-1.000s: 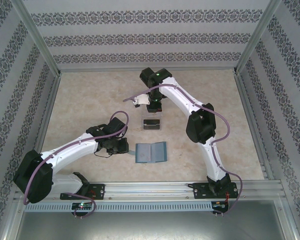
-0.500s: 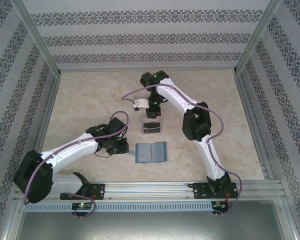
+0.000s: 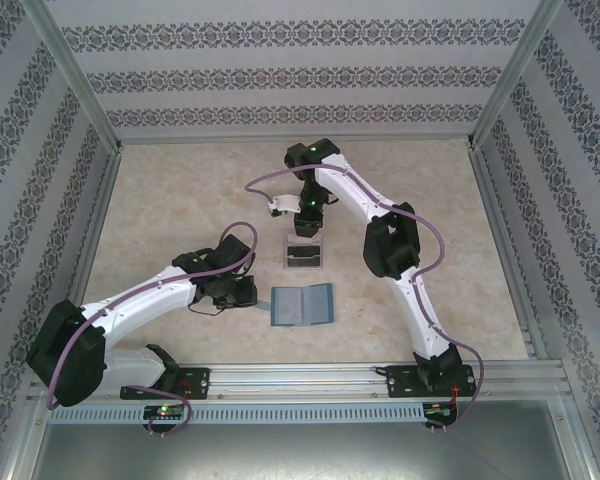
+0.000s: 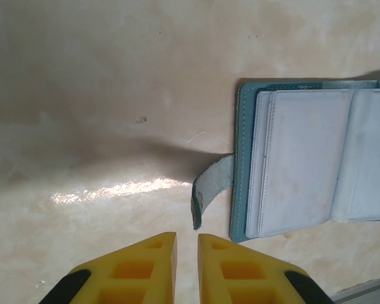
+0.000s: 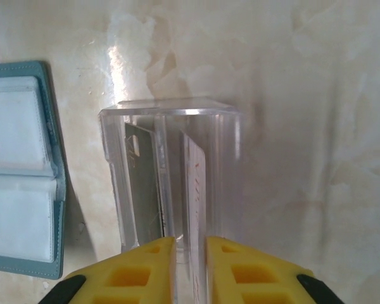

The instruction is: Take the credit cards out of the card holder

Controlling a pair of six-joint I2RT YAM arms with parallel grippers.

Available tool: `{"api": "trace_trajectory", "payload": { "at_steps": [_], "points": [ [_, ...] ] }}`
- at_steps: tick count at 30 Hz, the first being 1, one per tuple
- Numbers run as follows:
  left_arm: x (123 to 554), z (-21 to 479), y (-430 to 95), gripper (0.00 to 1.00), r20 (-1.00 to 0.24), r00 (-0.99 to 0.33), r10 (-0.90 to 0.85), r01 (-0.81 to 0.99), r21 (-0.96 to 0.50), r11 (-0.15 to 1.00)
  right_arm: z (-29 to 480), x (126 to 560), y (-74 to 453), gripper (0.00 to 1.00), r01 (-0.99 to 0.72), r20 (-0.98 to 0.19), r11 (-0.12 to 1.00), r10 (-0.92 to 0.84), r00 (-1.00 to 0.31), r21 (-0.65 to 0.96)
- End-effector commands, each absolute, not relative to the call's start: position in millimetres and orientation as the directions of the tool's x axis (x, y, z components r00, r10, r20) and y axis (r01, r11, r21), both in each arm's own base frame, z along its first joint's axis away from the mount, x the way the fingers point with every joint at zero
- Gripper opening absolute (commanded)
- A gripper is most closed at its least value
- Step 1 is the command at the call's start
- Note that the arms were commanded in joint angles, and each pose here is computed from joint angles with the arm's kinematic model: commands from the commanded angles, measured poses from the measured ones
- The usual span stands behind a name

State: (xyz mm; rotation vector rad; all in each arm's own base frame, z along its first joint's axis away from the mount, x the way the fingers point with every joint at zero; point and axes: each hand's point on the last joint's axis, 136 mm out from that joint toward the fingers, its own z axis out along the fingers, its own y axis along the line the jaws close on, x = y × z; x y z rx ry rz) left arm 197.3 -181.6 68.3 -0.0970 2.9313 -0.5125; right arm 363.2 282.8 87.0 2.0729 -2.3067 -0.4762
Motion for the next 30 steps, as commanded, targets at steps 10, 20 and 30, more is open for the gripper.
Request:
{"api": "trace_trajectory", "payload": {
  "at_steps": [10, 20, 30],
  "points": [
    [206, 79, -188, 0.19, -0.163, -0.982, -0.097, -0.029, -0.379, 0.925, 169, 389, 281, 0.24, -0.957, -0.357, 0.292, -0.894, -0.273, 0.001],
    [221, 84, -207, 0.19, -0.184, -0.979, -0.082, 0.006, -0.431, 0.902, 171, 358, 276, 0.24, -0.746, -0.493, 0.664, -0.637, -0.592, 0.038],
    [226, 71, -227, 0.19, -0.125, -0.991, -0.041, 0.022, -0.467, 0.884, 153, 284, 280, 0.16, -0.464, -0.477, 0.836, -0.294, -0.829, 0.293]
  ]
}}
